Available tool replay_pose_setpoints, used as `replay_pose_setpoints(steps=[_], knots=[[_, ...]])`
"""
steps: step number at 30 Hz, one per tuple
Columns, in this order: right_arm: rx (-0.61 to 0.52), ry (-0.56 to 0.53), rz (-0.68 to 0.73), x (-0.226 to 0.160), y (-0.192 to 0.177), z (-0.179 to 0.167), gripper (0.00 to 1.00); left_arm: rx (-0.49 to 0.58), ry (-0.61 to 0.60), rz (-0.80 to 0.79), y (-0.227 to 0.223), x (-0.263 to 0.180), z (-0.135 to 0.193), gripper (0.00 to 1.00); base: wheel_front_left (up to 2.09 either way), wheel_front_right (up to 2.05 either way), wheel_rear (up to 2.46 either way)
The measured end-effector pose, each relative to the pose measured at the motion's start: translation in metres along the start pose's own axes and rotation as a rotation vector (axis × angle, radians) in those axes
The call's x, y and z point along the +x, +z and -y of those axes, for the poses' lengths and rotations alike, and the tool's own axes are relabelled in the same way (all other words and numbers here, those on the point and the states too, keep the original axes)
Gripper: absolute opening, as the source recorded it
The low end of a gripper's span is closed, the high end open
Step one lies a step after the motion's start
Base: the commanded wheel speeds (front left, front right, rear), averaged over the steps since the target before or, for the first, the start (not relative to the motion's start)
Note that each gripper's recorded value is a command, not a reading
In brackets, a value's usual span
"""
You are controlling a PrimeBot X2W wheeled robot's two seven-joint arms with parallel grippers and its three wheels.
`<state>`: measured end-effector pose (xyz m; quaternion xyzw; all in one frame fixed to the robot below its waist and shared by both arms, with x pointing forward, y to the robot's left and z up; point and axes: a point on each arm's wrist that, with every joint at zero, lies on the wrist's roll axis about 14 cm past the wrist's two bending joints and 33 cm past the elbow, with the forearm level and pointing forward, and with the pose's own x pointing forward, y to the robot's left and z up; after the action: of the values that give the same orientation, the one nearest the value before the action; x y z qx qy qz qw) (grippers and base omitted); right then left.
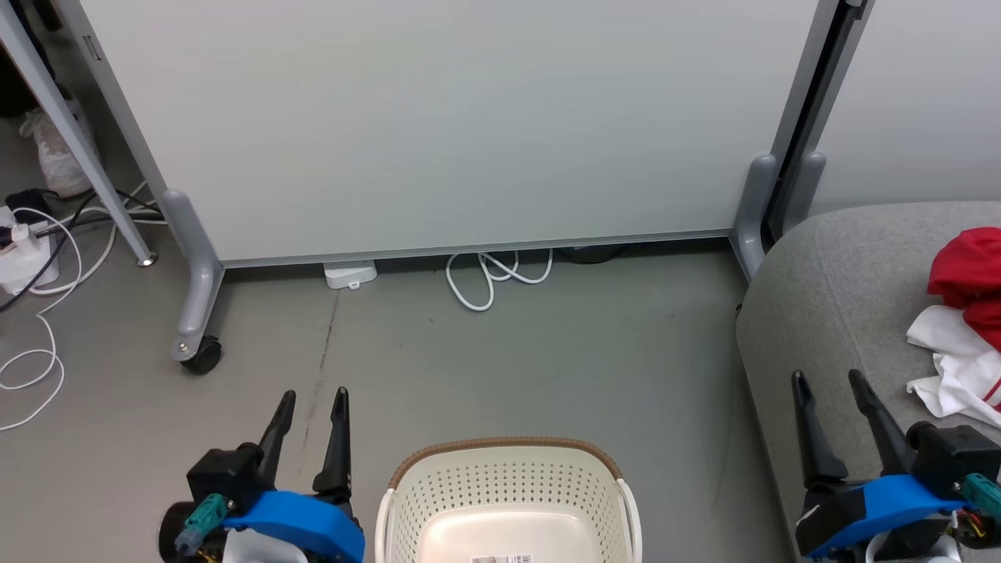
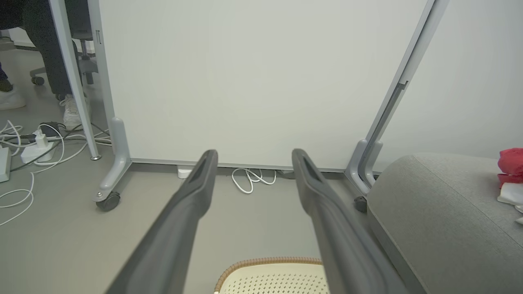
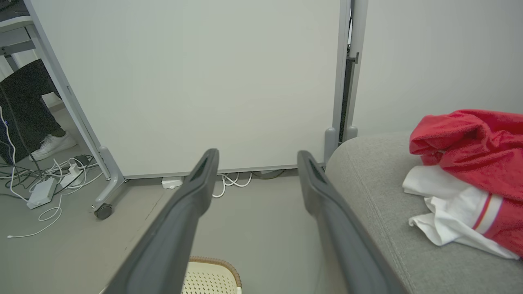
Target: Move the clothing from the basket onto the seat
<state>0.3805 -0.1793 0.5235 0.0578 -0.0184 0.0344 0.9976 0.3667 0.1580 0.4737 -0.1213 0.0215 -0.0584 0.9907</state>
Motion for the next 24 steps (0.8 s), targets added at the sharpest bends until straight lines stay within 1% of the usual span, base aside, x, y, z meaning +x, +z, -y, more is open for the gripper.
replay_pose_setpoints(steps=[1, 5, 6, 9, 17, 24], knots=[[0.002, -0.001, -0.01, 0.0, -0.003, 0.0, 0.0, -0.003, 0.004, -0.011, -0.004, -0.002, -0.001, 0.0, 0.0, 0.0, 0.0], [0.01, -0.01, -0.067, -0.007, -0.022, 0.002, 0.0, -0.021, 0.03, -0.089, -0.03, -0.017, -0.006, 0.0, 0.0, 0.0, 0.0], [0.01, -0.01, -0.067, -0.007, -0.022, 0.002, 0.0, -0.021, 0.03, -0.089, -0.03, -0.017, -0.006, 0.0, 0.0, 0.0, 0.0], [0.02, -0.019, -0.121, -0.014, -0.04, 0.003, 0.0, -0.034, 0.054, -0.159, -0.054, -0.033, -0.01, 0.0, 0.0, 0.0, 0.0], [0.039, -0.037, -0.223, -0.029, -0.072, 0.005, 0.0, -0.059, 0.092, -0.274, -0.091, -0.061, -0.014, 0.0, 0.0, 0.0, 0.0], [0.167, -0.067, -0.232, -0.032, -0.076, 0.008, 0.0, -0.171, 0.139, -0.268, -0.089, -0.059, -0.019, 0.0, 0.0, 0.0, 0.0]])
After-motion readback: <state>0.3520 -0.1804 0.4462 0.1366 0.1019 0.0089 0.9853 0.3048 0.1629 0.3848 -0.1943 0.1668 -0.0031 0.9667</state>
